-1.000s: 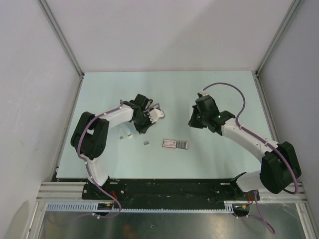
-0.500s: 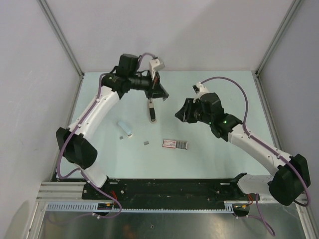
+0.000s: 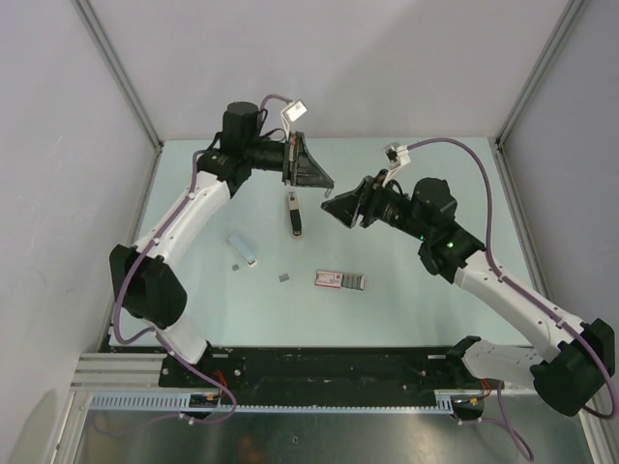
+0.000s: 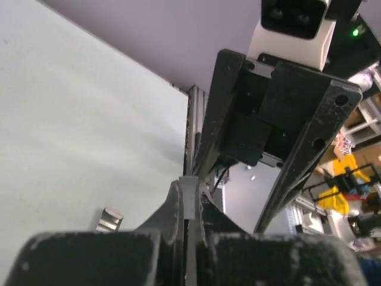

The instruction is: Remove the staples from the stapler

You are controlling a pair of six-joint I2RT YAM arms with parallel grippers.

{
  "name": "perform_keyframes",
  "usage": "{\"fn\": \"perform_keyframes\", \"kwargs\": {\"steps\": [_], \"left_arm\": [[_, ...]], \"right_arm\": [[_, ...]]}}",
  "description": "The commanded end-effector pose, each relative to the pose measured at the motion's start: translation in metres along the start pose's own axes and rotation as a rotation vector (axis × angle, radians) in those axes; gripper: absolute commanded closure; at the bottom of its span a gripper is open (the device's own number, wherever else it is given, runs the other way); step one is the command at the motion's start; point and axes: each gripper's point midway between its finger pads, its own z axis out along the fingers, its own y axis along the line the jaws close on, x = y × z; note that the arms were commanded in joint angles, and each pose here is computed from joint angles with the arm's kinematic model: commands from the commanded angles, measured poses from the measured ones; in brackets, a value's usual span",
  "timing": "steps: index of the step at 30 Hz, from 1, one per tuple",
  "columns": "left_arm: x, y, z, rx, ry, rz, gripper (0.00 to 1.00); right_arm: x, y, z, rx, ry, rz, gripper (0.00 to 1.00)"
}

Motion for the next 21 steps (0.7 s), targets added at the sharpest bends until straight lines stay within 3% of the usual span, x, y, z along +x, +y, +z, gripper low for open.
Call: {"fn": "perform_keyframes", "kwargs": {"steps": [1, 5, 21], "left_arm": [[-0.031, -0.044, -0.015, 0.070, -0.083, 0.048, 1.00], [-0.037, -0.053, -0.023, 0.130, -0.149, 0.033, 1.00], [-0.042, -0.080, -0.027, 0.173, -0.217, 0.020, 1.00]], "right_arm": [[-0.040, 0.041, -0.012, -0.191, -0.108, -0.001, 0.37], [-0.047, 0.049, -0.014, -0.255, -0.115, 0.036, 0.38], [-0.056, 0.053, -0.006, -0.313, -0.145, 0.106, 0.42]]}}
